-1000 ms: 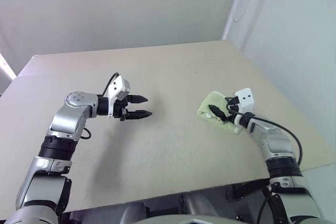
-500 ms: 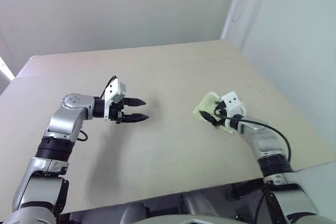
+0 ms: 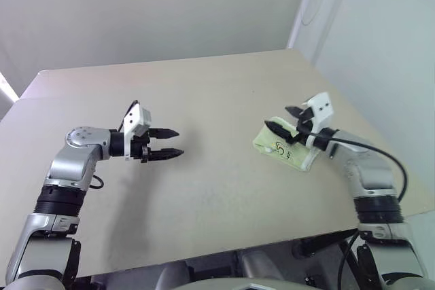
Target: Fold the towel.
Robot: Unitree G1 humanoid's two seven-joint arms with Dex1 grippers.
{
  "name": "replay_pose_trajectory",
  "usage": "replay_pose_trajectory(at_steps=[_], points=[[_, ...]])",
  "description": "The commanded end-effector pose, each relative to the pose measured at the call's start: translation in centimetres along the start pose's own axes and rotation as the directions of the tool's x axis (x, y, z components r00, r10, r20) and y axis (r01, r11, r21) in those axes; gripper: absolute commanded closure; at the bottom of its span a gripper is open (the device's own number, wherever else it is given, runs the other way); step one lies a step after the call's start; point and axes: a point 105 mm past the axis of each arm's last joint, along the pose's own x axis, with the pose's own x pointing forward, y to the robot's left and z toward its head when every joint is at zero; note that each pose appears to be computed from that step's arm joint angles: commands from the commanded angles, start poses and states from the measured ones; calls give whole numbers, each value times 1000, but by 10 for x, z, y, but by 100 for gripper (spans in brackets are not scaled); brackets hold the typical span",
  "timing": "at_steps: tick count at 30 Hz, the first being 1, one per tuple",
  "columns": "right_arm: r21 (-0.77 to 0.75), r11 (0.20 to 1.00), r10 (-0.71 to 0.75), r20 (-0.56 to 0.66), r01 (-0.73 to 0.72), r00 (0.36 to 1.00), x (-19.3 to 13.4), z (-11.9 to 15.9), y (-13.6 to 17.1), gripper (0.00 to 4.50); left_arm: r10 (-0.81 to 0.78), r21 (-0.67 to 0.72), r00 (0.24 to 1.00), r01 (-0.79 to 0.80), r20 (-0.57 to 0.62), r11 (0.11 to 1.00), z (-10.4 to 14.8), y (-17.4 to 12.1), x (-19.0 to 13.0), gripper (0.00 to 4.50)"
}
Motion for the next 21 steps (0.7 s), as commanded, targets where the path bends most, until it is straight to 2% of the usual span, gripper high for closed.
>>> replay_pose_trajectory(at_steps=[1,9,21], points=[[-3,997,75,55,-75,996,-9,25,15,2,63,70,996,-67,62,995,24,10,-15,128],[-3,993,122,3,-122,993,-1,16,26,2,86,76,993,-92,84,993,29,12,-15,128],[12,985,170,-10,-170,985,4,14,38,2,59,63,993,-65,101,996,38,2,-6,128]])
